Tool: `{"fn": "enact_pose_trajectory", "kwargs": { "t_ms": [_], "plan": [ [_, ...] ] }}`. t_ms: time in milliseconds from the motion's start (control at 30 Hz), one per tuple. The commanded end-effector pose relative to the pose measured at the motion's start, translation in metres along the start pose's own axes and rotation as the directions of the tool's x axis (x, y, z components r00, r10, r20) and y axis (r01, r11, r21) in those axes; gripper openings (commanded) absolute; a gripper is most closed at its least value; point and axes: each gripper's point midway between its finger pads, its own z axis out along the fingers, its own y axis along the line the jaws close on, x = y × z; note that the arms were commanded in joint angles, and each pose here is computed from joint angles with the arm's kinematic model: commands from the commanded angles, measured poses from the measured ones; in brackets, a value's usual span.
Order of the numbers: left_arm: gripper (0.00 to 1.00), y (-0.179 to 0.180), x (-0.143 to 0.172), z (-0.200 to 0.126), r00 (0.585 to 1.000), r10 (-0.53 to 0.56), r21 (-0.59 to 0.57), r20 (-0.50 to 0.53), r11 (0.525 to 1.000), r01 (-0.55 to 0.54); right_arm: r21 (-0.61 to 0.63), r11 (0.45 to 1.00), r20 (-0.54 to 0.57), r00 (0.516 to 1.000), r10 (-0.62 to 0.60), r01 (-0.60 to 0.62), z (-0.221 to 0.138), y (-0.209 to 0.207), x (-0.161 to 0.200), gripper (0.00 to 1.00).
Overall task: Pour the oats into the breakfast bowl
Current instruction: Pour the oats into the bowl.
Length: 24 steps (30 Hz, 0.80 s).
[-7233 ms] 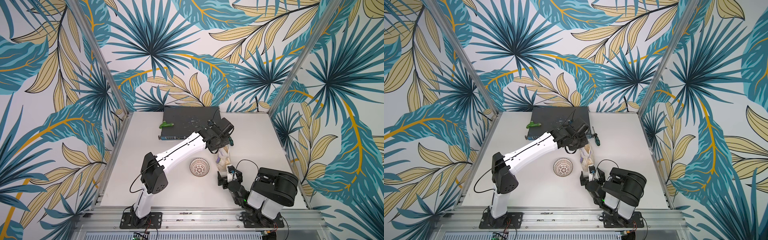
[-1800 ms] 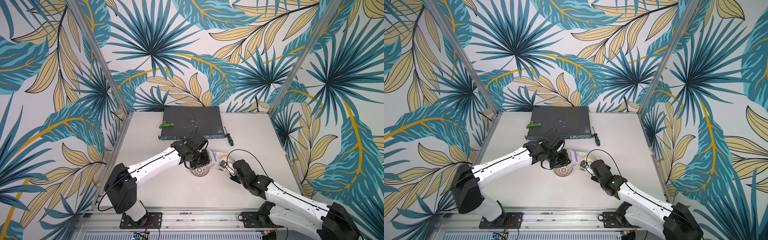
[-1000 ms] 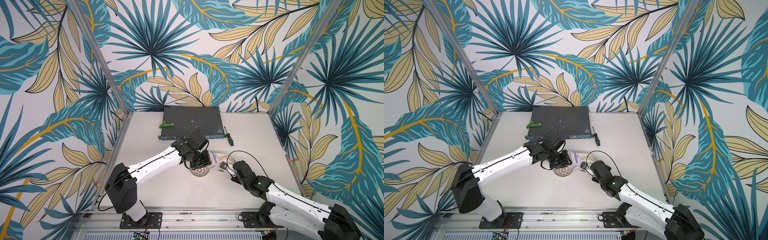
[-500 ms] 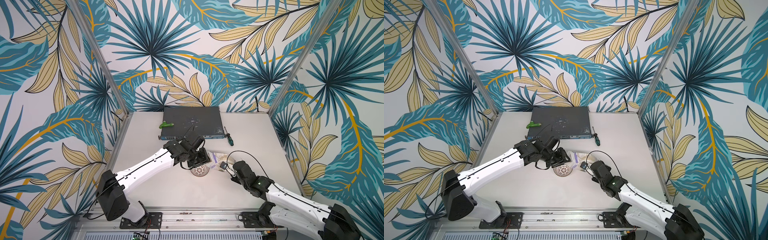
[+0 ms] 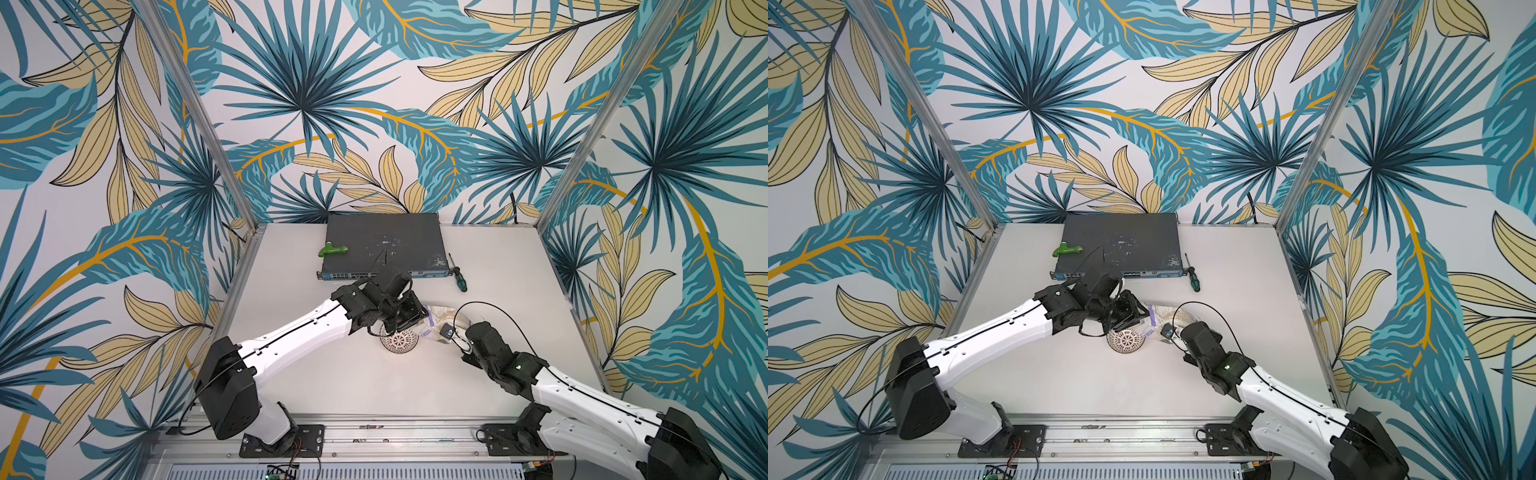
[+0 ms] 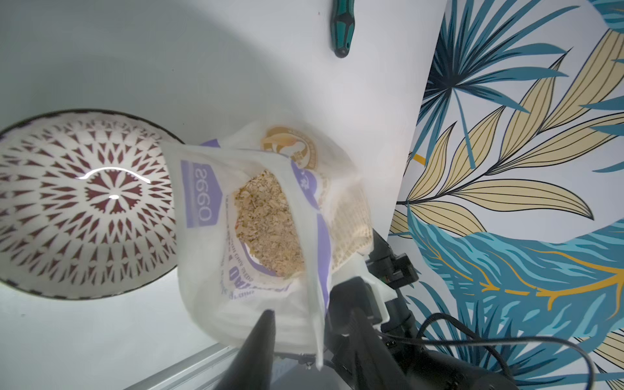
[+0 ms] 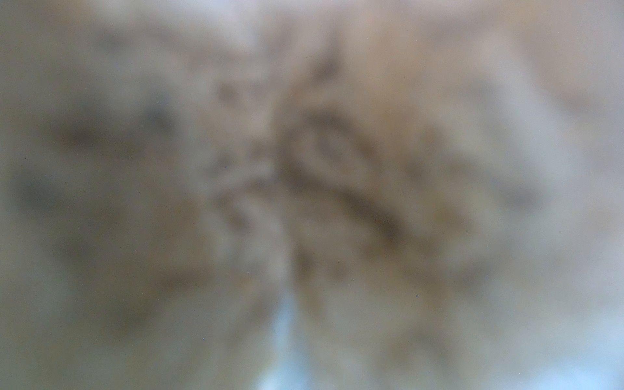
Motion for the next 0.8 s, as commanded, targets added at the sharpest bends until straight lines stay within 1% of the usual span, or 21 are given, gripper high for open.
{"fn": "enact_pose_trajectory", "kwargs": {
  "t_ms": [0, 200, 333, 400, 467, 567, 667, 767],
  "plan": [
    [0.39, -0.018, -0.001, -0.004, 1.0, 0.02, 0.051, 0.005, 0.999, -0.02, 0.069, 0.994, 0.082, 0.994, 0.079, -0.084, -0.005, -0.019, -0.021, 0.0],
    [0.3, -0.014, -0.001, 0.008, 1.0, 0.013, 0.036, -0.011, 0.999, -0.012, 0.074, 0.995, 0.071, 0.995, 0.068, -0.073, -0.006, -0.021, -0.02, 0.0],
    [0.21, -0.015, 0.001, 0.014, 1.0, 0.015, 0.037, -0.027, 0.999, -0.014, 0.076, 0.995, 0.07, 0.996, 0.063, -0.068, -0.007, -0.024, -0.023, 0.0],
    [0.13, -0.014, 0.002, 0.014, 0.999, 0.017, 0.035, -0.03, 0.999, -0.016, 0.088, 0.994, 0.063, 0.997, 0.052, -0.057, -0.008, -0.027, -0.024, 0.0],
    [0.07, -0.014, 0.003, 0.013, 0.999, 0.022, 0.036, -0.032, 0.999, -0.021, 0.109, 0.993, 0.061, 0.997, 0.043, -0.049, -0.011, -0.034, -0.026, 0.0],
    [0.0, -0.012, 0.005, 0.01, 0.999, 0.026, 0.031, -0.036, 0.999, -0.025, 0.139, 0.989, 0.071, 0.997, 0.034, -0.044, -0.019, -0.046, -0.032, 0.0],
    [0.0, -0.006, 0.008, 0.007, 0.999, 0.02, 0.018, -0.038, 1.0, -0.019, 0.161, 0.986, 0.075, 0.997, 0.026, -0.038, -0.028, -0.056, -0.036, 0.0],
    [0.0, 0.002, 0.013, 0.005, 0.999, 0.009, 0.006, -0.039, 1.0, -0.009, 0.174, 0.985, 0.053, 0.999, -0.004, -0.005, -0.033, -0.061, -0.036, 0.0]
  ]
}}
